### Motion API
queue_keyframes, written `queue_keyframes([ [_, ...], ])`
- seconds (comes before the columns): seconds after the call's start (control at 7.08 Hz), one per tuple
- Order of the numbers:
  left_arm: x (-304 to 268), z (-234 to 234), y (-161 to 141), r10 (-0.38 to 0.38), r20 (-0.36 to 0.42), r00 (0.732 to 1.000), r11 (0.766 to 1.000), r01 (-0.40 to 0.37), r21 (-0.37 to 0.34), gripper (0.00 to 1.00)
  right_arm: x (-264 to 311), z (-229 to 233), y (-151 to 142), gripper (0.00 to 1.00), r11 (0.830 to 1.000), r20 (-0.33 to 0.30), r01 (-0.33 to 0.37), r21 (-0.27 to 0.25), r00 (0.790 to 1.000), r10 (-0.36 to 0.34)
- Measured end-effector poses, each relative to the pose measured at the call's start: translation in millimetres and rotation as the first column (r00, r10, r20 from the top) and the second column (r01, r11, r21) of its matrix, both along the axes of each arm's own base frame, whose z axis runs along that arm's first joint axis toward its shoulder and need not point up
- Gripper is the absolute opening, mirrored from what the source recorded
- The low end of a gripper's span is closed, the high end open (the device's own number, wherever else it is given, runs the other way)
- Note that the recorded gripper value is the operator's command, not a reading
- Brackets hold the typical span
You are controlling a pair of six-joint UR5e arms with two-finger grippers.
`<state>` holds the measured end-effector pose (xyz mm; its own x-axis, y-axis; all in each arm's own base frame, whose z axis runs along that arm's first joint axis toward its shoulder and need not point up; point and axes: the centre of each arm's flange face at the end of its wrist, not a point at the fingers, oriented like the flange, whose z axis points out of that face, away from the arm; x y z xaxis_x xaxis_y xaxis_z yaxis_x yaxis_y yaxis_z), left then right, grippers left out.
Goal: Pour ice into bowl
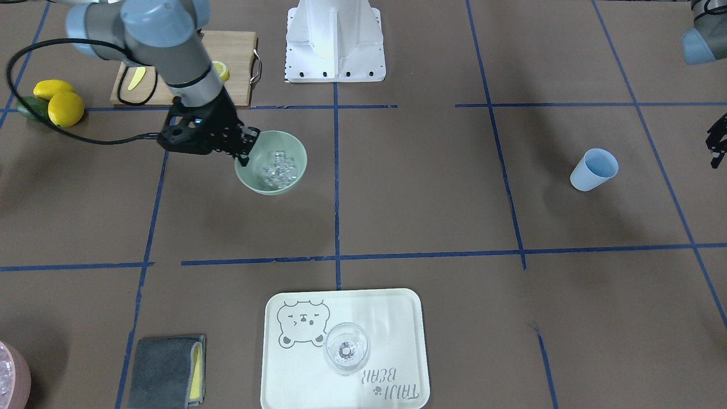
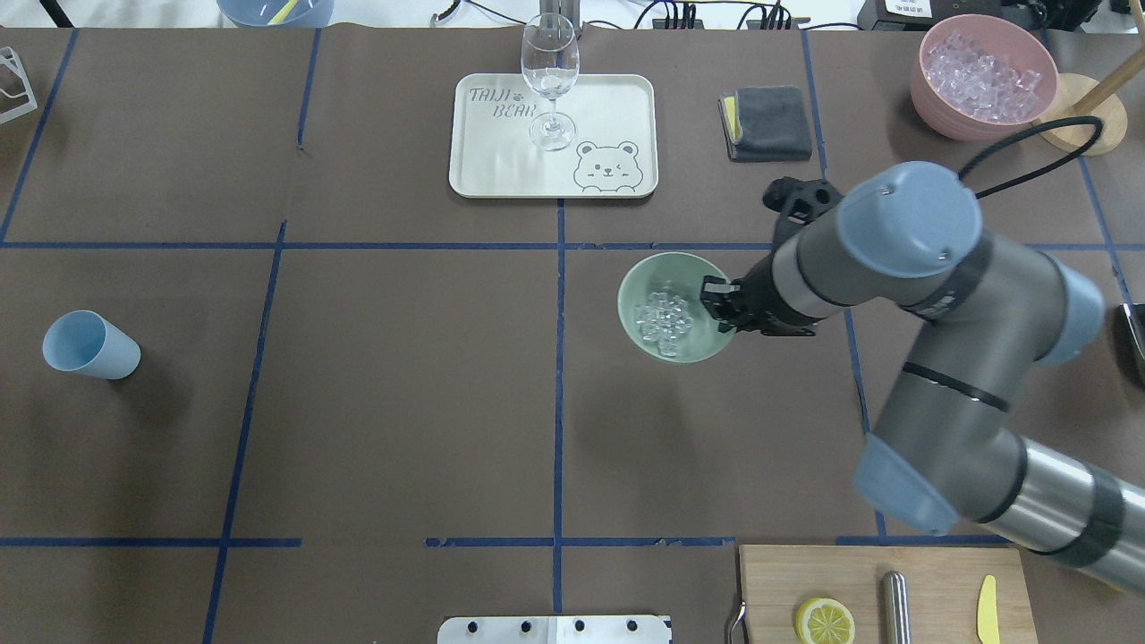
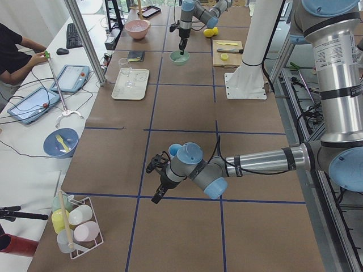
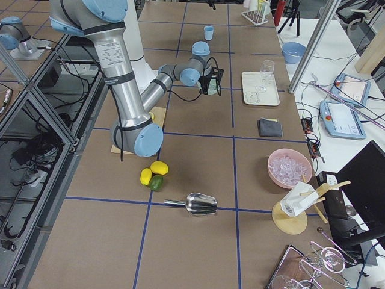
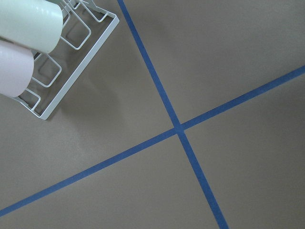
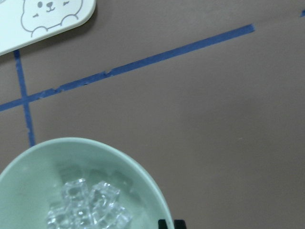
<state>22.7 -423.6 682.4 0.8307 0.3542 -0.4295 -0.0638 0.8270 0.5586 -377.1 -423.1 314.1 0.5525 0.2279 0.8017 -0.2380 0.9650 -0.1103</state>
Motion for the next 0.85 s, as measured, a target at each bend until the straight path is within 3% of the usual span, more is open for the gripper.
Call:
queue_keyframes([
  [0.42, 5, -6, 2, 0.034, -0.046, 0.998, 0.999, -0.034, 0.001, 1.0, 149, 160, -7, 0.0, 0.989, -0.043, 0.114, 0.091, 0.993, -0.111],
  [0.85, 5, -10, 2, 0.036, -0.053, 0.998, 0.999, -0.036, 0.008, 1.0, 186, 240, 1, 0.0, 0.978, -0.06, 0.156, 0.137, 0.987, -0.149],
])
